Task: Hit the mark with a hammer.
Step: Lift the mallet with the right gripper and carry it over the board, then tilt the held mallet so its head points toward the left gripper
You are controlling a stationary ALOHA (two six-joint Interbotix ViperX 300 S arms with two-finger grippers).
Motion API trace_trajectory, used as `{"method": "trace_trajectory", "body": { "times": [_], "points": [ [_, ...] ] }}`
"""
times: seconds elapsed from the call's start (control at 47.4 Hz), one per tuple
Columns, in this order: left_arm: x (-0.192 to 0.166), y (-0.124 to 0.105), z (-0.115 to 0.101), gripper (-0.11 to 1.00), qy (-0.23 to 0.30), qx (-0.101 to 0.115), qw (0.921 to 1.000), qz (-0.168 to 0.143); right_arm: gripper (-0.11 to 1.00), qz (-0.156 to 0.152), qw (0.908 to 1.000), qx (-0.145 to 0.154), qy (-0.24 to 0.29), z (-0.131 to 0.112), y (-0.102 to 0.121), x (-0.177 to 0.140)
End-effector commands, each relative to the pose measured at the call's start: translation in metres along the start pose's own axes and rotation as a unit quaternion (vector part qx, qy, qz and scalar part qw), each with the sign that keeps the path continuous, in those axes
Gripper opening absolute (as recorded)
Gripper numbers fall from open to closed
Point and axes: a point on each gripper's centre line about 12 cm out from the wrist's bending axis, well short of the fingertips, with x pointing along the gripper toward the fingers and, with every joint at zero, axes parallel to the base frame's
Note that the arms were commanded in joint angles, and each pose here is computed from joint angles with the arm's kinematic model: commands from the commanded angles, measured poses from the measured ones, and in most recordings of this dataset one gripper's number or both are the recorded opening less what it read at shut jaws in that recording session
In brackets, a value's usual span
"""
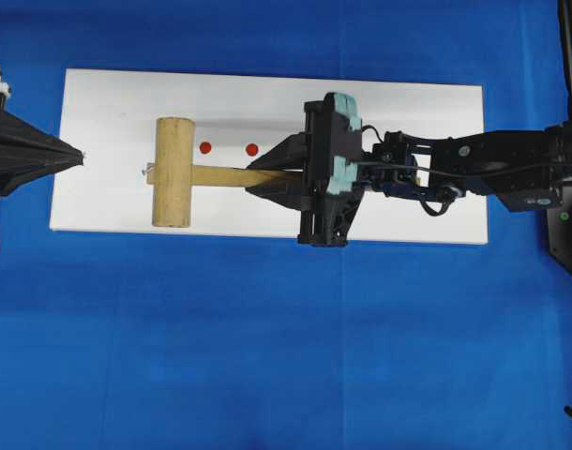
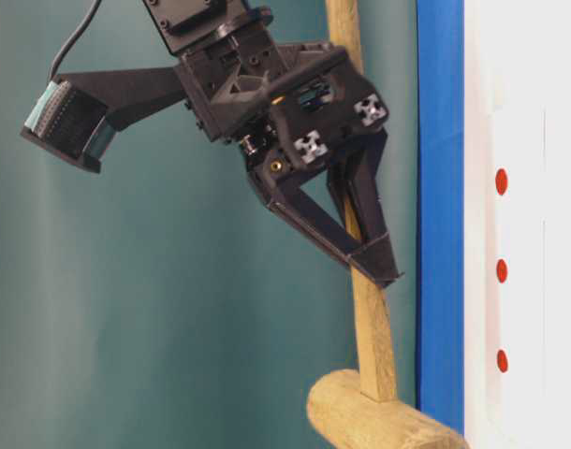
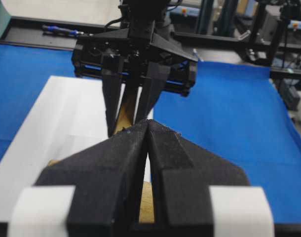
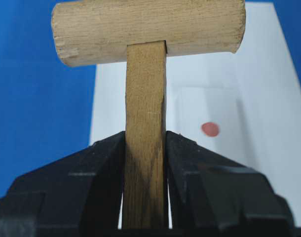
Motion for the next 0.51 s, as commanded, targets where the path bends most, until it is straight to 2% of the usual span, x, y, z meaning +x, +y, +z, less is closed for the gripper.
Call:
{"method": "trace_trajectory", "body": {
  "times": [0.0,0.105,0.211,0.316,0.401,0.485],
  "points": [
    [0.002,0.000,0.004,0.00,-0.004,-0.007,1.0000,0.001,0.10,-0.006,0.9987,-0.024,-0.044,0.029,-0.005,-0.010],
    [0.002,0.000,0.003,0.00,-0.003,-0.023,0.9997,0.001,0.10,-0.016,0.9956,-0.071,-0.059,0.038,-0.010,-0.012],
    [0.002,0.000,0.003,0.00,-0.003,-0.036,0.9993,0.001,0.10,-0.031,0.9872,-0.131,-0.085,0.050,-0.015,-0.018],
    [0.002,0.000,0.003,0.00,-0.003,-0.041,0.9991,0.001,0.10,-0.044,0.9702,-0.216,-0.100,0.057,-0.015,-0.022],
    [0.002,0.000,0.003,0.00,-0.003,-0.041,0.9991,0.001,0.10,-0.052,0.9527,-0.282,-0.101,0.058,-0.015,-0.023],
    [0.002,0.000,0.003,0.00,-0.003,-0.041,0.9991,0.001,0.10,-0.061,0.9360,-0.331,-0.102,0.059,-0.015,-0.023]
  ]
}}
